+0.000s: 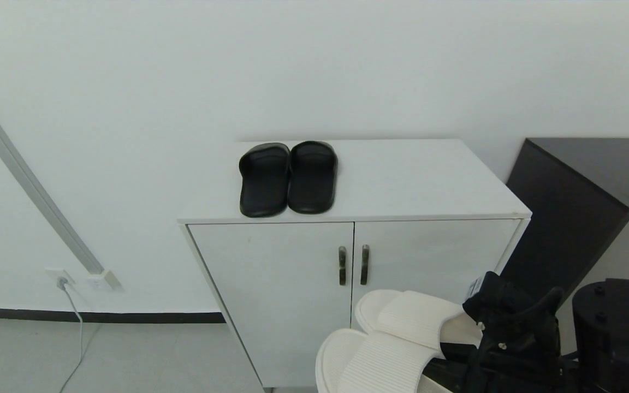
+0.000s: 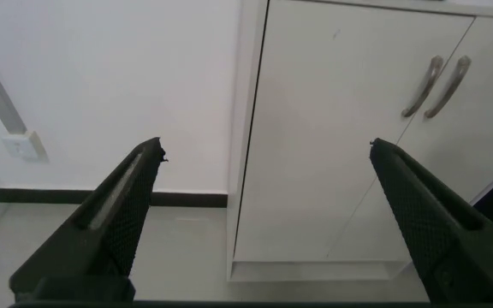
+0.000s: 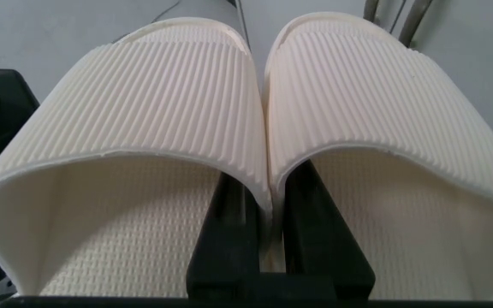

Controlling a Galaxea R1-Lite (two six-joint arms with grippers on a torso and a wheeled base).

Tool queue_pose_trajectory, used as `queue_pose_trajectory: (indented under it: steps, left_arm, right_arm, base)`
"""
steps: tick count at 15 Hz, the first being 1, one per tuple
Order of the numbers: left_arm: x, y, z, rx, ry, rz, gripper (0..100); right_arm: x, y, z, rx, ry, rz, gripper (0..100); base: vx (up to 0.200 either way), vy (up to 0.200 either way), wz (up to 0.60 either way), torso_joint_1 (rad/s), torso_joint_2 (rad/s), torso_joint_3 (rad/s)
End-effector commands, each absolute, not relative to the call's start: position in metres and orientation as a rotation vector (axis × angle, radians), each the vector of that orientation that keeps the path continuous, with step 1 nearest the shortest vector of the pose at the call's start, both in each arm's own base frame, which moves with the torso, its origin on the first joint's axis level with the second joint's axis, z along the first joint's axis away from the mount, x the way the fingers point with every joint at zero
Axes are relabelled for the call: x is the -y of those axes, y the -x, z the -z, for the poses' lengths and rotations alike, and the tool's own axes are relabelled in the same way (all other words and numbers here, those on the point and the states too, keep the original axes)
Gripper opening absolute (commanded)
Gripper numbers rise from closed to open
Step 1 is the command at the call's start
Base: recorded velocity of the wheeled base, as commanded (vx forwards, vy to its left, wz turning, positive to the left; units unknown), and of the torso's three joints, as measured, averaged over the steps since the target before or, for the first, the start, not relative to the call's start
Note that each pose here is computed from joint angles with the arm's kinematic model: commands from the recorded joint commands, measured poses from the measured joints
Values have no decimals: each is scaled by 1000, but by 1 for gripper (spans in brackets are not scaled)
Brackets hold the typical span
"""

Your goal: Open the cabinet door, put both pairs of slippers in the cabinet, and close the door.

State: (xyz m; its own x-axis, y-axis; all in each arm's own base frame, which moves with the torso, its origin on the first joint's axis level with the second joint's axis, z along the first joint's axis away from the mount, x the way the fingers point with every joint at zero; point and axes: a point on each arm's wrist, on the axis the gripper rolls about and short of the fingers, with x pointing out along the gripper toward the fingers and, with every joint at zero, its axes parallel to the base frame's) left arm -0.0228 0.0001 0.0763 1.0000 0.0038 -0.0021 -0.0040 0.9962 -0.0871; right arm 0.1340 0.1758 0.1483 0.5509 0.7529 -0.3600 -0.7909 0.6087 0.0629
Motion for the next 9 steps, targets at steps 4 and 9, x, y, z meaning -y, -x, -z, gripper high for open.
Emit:
queue_pose_trajectory:
  steps: [4, 9]
  left_arm:
    - [0, 23, -76, -1, 87, -3, 100]
    - [0, 23, -76, -1, 87, -3, 100]
  right_arm:
    - [-177, -133, -146, -378, 116, -924, 0]
    - [-177, -133, -144, -387, 121, -924, 0]
  base:
    - [0, 0, 0, -201, 519, 322]
    - [0, 0, 0, -176, 499, 325]
